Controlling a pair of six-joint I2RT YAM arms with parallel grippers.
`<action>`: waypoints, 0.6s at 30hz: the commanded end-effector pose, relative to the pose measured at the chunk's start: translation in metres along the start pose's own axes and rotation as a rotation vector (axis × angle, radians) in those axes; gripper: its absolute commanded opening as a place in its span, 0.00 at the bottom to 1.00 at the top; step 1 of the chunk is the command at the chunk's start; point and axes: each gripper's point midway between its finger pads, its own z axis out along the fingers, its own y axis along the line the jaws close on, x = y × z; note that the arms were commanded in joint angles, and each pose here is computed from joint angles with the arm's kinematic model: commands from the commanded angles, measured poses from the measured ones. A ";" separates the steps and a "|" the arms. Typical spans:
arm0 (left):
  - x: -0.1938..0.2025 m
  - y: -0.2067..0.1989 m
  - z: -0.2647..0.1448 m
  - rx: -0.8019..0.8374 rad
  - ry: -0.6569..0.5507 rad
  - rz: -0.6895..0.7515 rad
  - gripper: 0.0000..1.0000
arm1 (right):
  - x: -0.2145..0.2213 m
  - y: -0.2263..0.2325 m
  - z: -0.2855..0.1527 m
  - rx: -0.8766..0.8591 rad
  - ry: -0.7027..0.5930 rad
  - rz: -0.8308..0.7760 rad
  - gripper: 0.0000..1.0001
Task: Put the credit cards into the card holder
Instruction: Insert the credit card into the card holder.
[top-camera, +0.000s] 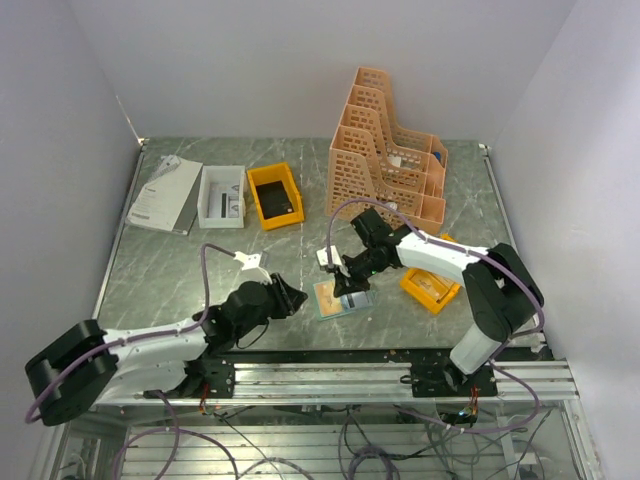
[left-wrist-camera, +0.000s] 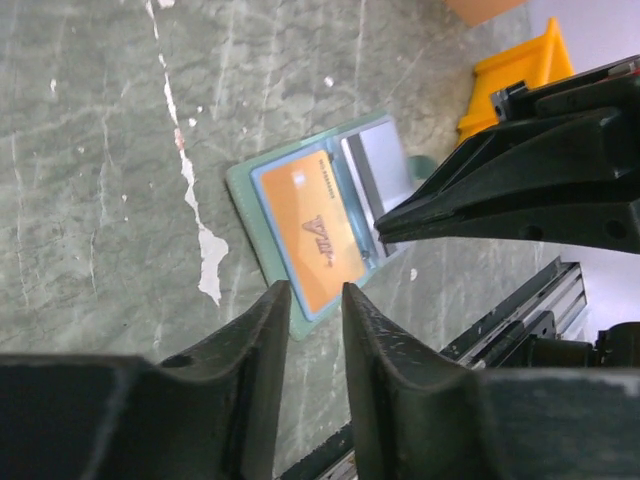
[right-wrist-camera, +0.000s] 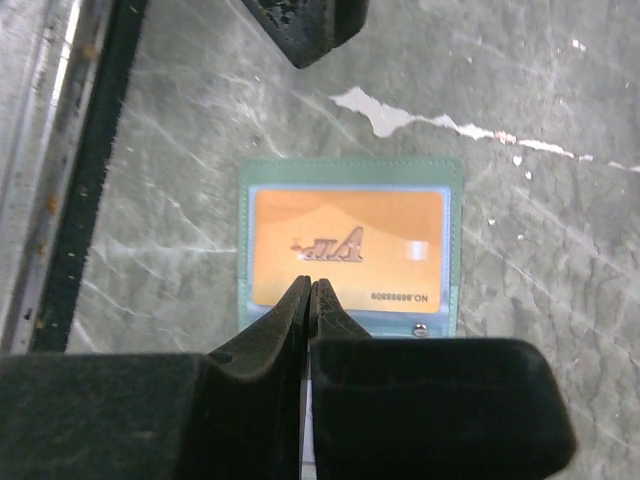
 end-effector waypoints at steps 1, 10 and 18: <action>0.002 -0.013 0.011 0.070 0.015 -0.039 0.35 | 0.014 -0.016 0.006 0.048 0.081 -0.008 0.00; 0.012 -0.013 0.033 0.063 0.077 -0.016 0.14 | 0.030 -0.018 0.016 0.045 0.137 0.045 0.00; 0.022 0.002 0.040 -0.015 0.120 0.019 0.08 | 0.032 -0.025 0.016 0.061 0.159 0.064 0.00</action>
